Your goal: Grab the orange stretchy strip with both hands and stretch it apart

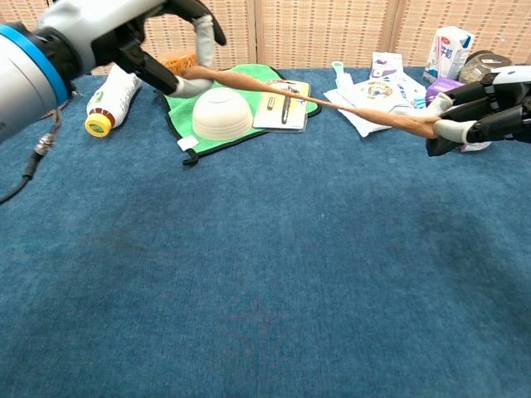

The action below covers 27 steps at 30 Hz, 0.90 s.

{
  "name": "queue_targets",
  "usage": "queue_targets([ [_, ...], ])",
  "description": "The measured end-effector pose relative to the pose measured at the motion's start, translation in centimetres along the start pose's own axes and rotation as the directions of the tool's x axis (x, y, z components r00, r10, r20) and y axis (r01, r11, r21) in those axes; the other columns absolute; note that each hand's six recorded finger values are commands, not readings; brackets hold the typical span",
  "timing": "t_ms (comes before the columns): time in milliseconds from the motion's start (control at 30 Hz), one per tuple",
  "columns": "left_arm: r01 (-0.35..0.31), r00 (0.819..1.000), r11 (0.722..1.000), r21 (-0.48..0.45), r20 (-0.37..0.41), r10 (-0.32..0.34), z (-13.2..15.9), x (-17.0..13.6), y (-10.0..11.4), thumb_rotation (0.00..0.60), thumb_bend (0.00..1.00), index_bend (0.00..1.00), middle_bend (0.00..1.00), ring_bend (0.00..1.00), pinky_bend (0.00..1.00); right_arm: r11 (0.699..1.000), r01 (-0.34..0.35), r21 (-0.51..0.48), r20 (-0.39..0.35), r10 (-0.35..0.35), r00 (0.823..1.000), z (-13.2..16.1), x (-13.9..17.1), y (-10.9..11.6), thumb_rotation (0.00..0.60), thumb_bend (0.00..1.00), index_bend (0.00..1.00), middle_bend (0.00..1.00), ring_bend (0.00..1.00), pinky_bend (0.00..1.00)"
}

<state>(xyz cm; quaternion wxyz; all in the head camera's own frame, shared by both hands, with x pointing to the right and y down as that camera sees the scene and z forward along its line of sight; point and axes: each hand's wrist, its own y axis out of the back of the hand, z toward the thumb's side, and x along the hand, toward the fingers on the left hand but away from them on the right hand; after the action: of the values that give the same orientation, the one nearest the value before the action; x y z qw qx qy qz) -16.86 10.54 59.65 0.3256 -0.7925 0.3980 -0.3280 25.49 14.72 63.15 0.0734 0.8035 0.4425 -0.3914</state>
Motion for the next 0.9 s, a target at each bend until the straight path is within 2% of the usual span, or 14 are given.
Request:
queue_targets([
  [267,-0.041,0.998,0.999,0.024,-0.037,0.042,-2.3,-0.5,2.8,0.600,0.41,0.87,0.32,0.17,0.01,1.000,0.022,0.005,0.020,-0.022,1.000,-0.9,0.5,0.9,0.600,0.56,0.74,0.54,0.41,0.21],
  [900,-0.090,0.988,0.987,0.129,-0.114,0.105,-7.3,-2.2,7.4,0.600,0.41,0.87,0.32,0.17,0.01,0.998,0.061,0.009,0.053,-0.061,0.997,-2.4,1.3,2.7,0.600,0.56,0.74,0.54,0.42,0.21],
])
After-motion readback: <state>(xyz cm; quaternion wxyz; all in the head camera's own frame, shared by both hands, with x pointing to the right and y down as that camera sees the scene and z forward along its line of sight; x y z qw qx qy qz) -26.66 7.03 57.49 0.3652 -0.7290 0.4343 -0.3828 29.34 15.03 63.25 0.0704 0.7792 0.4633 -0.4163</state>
